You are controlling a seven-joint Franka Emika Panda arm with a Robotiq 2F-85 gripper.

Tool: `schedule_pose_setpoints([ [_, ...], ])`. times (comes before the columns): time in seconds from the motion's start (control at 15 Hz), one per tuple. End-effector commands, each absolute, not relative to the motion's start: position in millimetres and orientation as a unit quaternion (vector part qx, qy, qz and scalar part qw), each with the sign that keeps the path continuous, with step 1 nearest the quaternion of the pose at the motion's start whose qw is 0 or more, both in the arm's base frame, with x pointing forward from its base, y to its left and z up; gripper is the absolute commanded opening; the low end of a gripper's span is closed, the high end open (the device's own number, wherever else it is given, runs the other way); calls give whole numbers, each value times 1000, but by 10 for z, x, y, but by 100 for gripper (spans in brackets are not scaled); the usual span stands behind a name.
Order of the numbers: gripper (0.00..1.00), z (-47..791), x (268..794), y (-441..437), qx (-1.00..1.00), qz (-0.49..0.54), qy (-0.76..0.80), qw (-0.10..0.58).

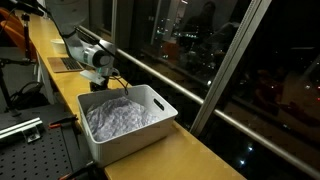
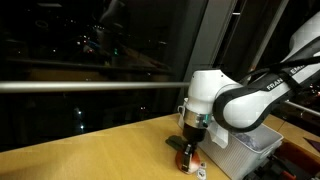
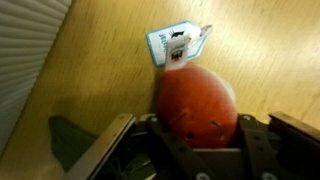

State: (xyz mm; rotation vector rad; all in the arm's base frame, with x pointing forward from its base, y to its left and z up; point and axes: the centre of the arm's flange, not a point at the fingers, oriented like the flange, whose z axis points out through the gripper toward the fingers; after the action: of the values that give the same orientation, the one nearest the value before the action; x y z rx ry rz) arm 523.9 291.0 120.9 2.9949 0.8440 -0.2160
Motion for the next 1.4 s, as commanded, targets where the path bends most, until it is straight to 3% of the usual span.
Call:
schedule_pose_setpoints([
  [0.0, 20, 1785, 5151, 2876, 963, -46, 265, 16],
  [0.2, 2, 2421, 5165, 2666, 969, -18, 245, 38],
  [0.27, 6, 2604, 5173, 2561, 971, -10, 234, 45],
  [0.33, 3, 2802, 5174, 2440, 974, -4, 222, 51],
  [0.67, 5, 3647, 5072, 1578, 986, 13, 155, 61],
  [1.27, 5, 3691, 5056, 1049, 992, 7, 106, 62],
  [1.33, 46, 3647, 5056, 1067, 992, 3, 107, 61],
])
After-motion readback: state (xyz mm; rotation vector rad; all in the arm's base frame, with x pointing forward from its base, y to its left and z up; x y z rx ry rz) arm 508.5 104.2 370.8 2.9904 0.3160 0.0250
